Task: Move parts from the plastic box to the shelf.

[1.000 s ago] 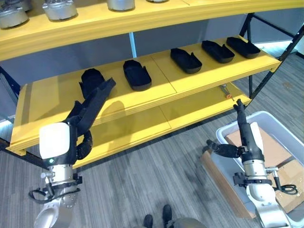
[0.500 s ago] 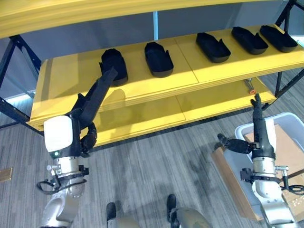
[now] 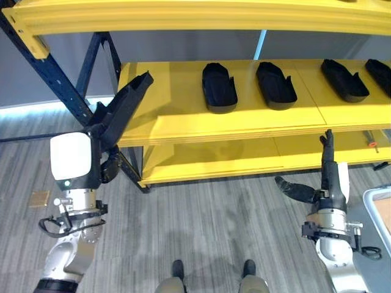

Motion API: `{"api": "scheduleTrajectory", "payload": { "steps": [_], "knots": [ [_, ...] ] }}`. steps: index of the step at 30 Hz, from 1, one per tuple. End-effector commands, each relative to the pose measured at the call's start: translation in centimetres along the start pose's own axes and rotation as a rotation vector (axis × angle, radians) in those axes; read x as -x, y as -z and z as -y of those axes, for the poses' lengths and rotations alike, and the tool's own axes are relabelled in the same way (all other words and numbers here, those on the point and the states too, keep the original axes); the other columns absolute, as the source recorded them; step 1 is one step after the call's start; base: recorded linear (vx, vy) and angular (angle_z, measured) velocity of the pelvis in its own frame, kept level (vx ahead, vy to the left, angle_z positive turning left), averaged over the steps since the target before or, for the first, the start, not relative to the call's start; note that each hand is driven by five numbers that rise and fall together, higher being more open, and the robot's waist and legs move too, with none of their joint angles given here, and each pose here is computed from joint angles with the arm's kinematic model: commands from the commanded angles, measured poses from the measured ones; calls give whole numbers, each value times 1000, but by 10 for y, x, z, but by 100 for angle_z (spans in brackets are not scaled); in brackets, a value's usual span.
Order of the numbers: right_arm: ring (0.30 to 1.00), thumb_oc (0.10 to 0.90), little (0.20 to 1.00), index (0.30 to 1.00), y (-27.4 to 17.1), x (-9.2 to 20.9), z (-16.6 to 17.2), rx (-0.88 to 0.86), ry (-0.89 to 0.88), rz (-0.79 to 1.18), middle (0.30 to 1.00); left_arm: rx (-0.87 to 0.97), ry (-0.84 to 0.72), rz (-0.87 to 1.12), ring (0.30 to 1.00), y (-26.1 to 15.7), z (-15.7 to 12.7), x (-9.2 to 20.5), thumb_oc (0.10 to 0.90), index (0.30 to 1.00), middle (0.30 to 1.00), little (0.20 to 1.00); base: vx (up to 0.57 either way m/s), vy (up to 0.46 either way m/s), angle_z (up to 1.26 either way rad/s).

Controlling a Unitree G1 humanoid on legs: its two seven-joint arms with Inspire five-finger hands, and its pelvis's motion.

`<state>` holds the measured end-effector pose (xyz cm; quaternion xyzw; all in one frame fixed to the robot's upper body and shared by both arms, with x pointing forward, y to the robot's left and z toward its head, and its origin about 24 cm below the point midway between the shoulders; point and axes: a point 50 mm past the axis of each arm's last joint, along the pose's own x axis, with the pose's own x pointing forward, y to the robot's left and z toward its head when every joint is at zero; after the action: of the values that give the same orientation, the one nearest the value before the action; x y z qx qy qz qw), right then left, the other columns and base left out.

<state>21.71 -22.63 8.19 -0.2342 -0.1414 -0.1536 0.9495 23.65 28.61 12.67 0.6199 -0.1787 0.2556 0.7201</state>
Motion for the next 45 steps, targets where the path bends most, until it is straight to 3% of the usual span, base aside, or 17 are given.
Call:
{"api": "scheduleTrajectory", "payload": {
  "steps": [1, 18, 45],
  "knots": [
    [1000, 900, 1000, 1000, -39, -22, 20, 43, 71, 243, 1000, -39, -296, 52, 300, -6, -37, -36, 400, 300, 300, 300, 27, 41, -21],
    [1000, 900, 1000, 1000, -51, -28, 6, 36, -22, 306, 1000, -283, -297, 65, 300, 9, -51, -75, 400, 300, 300, 300, 6, -14, -10],
    [1000, 900, 1000, 1000, -50, -18, -1, 45, -137, 312, 1000, -450, -311, 31, 300, 7, -69, -154, 400, 300, 300, 300, -5, -2, -4]
  ]
}}
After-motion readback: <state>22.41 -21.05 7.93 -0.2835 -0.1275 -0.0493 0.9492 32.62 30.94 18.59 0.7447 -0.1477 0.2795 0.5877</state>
